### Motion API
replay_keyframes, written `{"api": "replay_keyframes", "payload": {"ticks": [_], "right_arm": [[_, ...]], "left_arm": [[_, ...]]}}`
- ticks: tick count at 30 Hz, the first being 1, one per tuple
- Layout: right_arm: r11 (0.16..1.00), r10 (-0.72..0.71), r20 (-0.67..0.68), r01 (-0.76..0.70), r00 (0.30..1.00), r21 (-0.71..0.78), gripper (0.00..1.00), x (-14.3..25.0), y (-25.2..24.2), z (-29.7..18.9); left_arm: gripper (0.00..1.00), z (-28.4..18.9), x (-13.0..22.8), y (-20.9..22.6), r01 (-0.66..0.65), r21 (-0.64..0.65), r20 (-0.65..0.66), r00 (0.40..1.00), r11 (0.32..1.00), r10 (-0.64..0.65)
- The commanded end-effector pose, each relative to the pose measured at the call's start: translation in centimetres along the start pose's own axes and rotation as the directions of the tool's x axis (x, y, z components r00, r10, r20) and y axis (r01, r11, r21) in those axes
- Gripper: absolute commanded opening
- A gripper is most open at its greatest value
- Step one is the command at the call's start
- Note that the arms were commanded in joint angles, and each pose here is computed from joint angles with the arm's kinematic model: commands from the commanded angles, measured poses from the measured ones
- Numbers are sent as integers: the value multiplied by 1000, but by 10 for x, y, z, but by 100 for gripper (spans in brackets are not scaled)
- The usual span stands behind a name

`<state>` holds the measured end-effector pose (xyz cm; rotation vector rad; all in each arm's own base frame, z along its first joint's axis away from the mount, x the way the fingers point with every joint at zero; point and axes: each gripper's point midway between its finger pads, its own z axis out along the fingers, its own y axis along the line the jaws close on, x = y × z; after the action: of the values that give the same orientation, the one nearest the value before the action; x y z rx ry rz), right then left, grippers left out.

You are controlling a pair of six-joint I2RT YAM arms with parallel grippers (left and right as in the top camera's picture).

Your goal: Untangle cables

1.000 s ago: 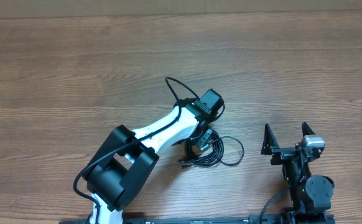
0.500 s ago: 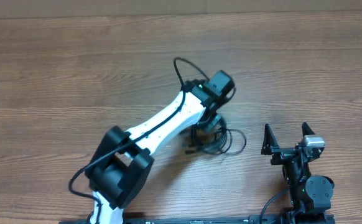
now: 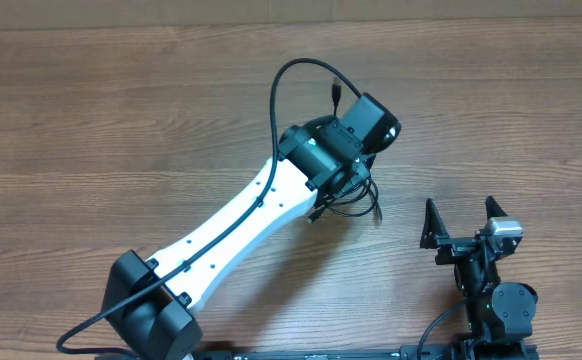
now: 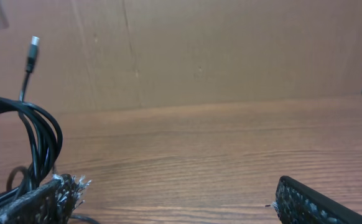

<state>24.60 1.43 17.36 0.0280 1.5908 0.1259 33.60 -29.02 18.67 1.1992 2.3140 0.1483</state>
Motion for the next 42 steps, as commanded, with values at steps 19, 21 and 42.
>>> {"api": "replay_keyframes", "payload": {"ticks": [19, 21, 42], "right_arm": [[931, 208, -220, -262, 953, -254, 100, -81, 63, -43], [924, 188, -317, -277, 929, -263, 100, -87, 70, -40], [912, 225, -700, -400, 678, -94, 100, -39, 72, 5]], "left_arm": [[4, -69, -55, 3, 185, 115, 223, 953, 976, -207], [4, -78, -62, -4, 177, 173, 241, 946, 969, -216], [4, -147, -60, 23, 244, 154, 355, 891, 958, -284]]}}
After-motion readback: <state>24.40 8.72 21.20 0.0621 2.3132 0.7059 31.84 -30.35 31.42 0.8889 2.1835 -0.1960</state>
